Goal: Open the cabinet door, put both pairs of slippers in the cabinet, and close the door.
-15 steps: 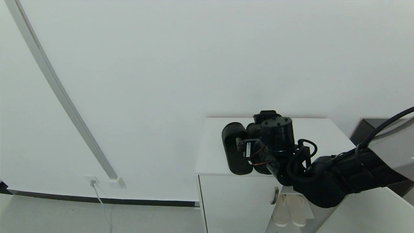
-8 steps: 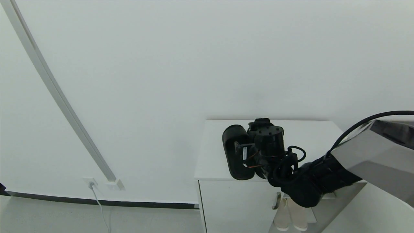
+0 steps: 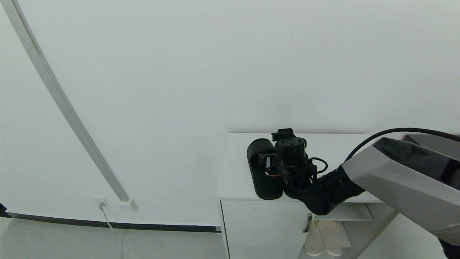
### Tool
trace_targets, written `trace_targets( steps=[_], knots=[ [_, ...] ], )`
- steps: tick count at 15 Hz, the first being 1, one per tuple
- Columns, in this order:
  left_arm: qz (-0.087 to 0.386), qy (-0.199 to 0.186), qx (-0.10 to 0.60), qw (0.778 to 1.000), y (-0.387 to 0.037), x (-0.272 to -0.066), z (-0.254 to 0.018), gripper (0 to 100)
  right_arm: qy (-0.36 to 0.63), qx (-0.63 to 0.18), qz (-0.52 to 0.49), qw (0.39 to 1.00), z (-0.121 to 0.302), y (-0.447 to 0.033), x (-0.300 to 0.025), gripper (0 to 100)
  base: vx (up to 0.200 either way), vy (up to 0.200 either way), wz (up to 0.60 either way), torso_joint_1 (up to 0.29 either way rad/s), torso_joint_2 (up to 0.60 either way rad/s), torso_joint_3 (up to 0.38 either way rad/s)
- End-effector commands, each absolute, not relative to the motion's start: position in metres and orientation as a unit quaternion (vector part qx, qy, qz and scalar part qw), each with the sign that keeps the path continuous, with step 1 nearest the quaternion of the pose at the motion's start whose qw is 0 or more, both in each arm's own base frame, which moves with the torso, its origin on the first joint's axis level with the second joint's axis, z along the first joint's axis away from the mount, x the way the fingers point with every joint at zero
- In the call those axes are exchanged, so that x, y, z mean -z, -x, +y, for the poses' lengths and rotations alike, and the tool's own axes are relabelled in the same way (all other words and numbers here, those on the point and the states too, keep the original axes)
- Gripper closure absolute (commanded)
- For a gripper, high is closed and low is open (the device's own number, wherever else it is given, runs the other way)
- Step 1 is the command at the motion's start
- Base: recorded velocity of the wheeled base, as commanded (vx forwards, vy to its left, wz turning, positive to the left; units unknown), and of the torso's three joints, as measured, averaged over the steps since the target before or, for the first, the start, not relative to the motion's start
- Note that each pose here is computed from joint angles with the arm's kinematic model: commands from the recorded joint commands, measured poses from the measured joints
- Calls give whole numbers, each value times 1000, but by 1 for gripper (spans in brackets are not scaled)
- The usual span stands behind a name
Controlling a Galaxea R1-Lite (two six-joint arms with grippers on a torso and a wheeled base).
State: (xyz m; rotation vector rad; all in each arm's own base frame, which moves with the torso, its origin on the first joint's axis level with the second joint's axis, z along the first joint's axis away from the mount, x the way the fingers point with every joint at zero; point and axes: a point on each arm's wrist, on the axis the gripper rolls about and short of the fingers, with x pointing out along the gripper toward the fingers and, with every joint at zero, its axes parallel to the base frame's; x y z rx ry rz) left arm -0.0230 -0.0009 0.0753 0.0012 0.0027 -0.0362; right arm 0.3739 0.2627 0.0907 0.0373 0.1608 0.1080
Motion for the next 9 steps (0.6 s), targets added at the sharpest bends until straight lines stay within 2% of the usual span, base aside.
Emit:
trace_targets(
  steps=[1, 7, 8, 9],
  knots=[
    [2, -1, 18, 1000, 23, -75, -1, 100, -17, -50, 81, 995, 264, -382, -83, 0, 0, 0, 0, 0, 0, 0],
    [2, -1, 18, 1000, 23, -75, -1, 100, -20, -45, 74, 996, 264, -392, -80, 0, 0, 0, 0, 0, 0, 0],
    [2, -1, 18, 1000, 23, -75, -1, 100, -20, -45, 75, 996, 264, -392, -79, 100, 0, 0, 0, 0, 0, 0],
    [2, -1, 18, 1000, 23, -75, -1, 100, -17, -45, 75, 996, 264, -392, -79, 100, 0, 0, 0, 0, 0, 0]
  ],
)
